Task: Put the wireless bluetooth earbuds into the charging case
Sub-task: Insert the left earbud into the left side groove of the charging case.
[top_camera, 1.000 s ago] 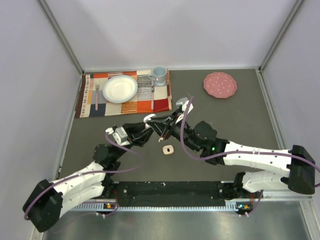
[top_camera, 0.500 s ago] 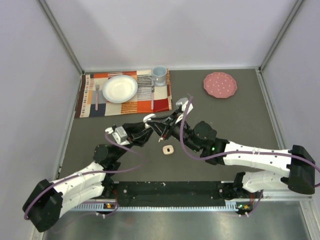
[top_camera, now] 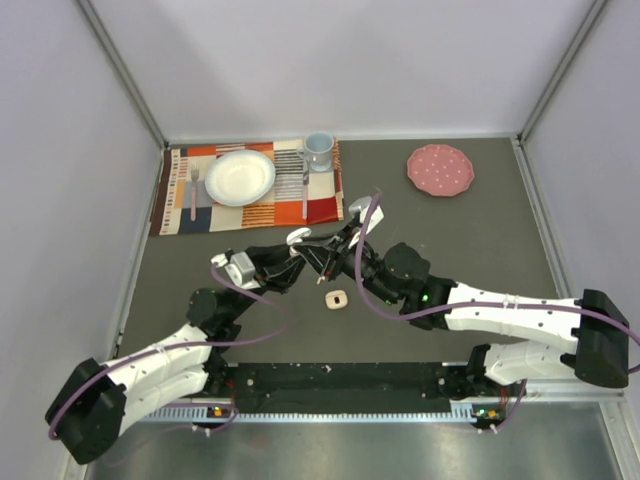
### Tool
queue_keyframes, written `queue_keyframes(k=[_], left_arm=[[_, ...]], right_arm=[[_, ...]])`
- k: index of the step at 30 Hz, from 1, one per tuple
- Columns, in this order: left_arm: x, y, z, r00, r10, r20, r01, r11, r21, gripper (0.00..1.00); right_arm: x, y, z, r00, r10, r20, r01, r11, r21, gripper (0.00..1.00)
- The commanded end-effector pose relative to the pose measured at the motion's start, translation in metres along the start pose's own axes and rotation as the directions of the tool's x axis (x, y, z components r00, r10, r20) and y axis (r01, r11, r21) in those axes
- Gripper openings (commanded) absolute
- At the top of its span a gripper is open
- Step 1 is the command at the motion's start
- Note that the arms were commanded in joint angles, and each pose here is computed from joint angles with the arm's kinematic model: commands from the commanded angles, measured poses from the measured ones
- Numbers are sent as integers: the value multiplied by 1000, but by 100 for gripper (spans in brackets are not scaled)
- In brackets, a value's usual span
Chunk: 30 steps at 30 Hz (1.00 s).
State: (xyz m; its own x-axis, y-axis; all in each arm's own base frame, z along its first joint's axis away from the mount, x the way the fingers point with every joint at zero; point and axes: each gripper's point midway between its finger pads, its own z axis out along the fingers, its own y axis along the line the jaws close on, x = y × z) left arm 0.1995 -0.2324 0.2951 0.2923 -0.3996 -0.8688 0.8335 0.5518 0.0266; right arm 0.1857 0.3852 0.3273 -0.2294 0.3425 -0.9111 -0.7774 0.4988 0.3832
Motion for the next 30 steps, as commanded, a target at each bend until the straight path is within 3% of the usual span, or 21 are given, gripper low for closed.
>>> queue_keyframes(k=[1,9,23,30], left_arm=[[-39,0,3,990,33,139,-33,999,-6,0],[-37,0,4,991,36,131,-35,999,-6,0],[-29,2,2,994,34,107,-33,999,-12,0],[-27,2,1,994,37,101,-36,999,-13,0]], right_arm=[[3,-4,4,999,-30,-27,32,999,43,5],[-1,-5,3,999,-34,-19,35,998,48,18],[-25,13,1,1000,-6,13,6,1000,-13,57],[-45,23,-1,999,-9,49,12,999,-44,64]])
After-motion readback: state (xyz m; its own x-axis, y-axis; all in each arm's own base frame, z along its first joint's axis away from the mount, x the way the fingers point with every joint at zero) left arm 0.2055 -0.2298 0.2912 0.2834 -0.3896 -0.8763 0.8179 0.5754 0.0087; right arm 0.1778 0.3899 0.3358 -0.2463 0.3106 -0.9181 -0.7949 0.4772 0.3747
